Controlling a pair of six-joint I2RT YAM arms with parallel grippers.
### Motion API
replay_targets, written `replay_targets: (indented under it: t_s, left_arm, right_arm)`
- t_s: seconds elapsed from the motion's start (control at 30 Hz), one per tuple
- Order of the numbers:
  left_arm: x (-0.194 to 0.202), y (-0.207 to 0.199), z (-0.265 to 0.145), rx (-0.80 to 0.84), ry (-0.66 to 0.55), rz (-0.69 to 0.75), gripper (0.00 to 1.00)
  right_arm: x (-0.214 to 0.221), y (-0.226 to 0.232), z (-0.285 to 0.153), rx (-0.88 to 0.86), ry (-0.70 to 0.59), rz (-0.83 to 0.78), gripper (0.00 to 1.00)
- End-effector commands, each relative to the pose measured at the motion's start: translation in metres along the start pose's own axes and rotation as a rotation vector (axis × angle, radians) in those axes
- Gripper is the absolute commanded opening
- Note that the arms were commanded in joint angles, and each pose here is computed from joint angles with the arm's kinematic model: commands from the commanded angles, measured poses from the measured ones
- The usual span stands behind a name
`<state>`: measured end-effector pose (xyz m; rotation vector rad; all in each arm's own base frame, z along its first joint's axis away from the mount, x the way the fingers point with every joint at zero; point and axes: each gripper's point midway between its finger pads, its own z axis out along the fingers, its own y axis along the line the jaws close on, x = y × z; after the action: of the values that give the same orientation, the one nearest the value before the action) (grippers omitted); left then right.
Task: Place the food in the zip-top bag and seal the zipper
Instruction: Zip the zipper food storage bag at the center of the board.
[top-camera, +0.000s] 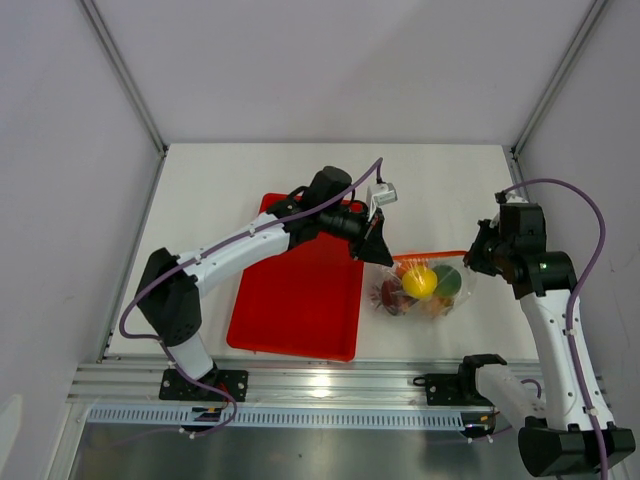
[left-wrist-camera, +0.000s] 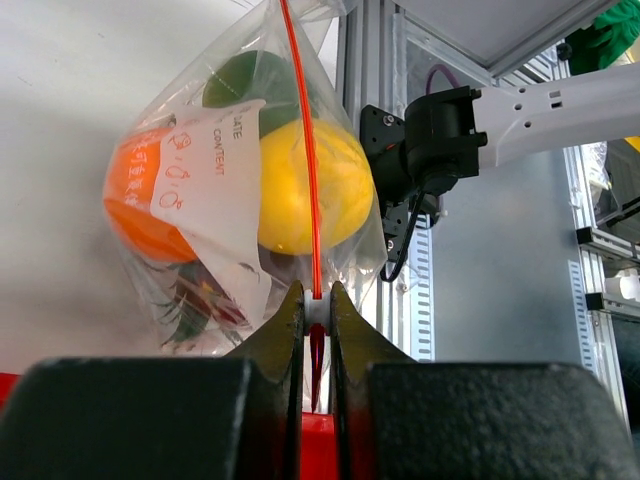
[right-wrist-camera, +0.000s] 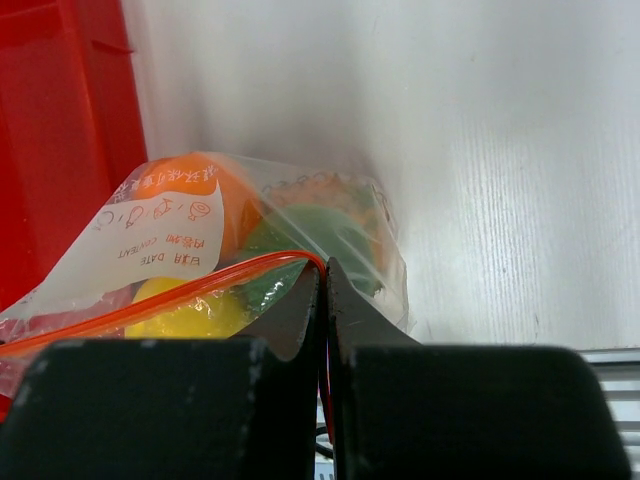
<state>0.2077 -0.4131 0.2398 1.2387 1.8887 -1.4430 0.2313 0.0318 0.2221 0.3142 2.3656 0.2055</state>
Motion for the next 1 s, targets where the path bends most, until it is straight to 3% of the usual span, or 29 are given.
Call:
replay_targets:
  t_s: [0.0,0.43,0.53,0.67,0.77,0.83,0.9,0.93,0.97]
  left_arm:
    - [-0.011,-0.014,-0.020,-0.006,-0.031,0.009,0.01]
    - [-0.007,-0.002,-0.024,-0.071,-0.046,-0.027,0.01]
    - [-0.010,0.002,-0.022,-0.083,-0.048,-0.039,0.07]
    - [-0.019,0.010,-0.020,-0.113,-0.059,-0.054,0.40]
    - [-0.031,0.016,-0.022,-0.153,-0.080,-0.042,0.59]
    - [-0.040,0.029,-0.030,-0.249,-0.098,-0.041,0.66]
    - [-0.051,0.041,-0.045,-0.377,-0.143,-0.027,0.92]
    - [-0.055,0.046,-0.053,-0.428,-0.164,-0.025,0.99]
    - [-0.060,0.047,-0.061,-0.473,-0.191,-0.017,0.99]
  right_arm:
    - [-0.023,-0.020,-0.008,0.101,-0.084,-0.002,0.00]
    - [-0.026,-0.024,-0.005,0.085,-0.079,0.014,0.00]
    - [-0.025,-0.017,-0.004,0.038,-0.070,-0.003,0.00]
    - [-0.023,-0.010,0.000,0.003,-0.058,-0.011,0.00]
    - [-0.021,-0.007,0.005,-0.018,-0.043,-0.011,0.00]
    - [-0.020,-0.006,0.008,-0.026,-0.036,-0.009,0.00]
    - [-0.021,-0.005,0.009,-0.031,-0.037,-0.009,0.00]
    - [-0.022,-0.005,0.011,-0.030,-0.035,-0.006,0.00]
    - [-0.023,-0.005,0.012,-0.028,-0.034,-0.006,0.00]
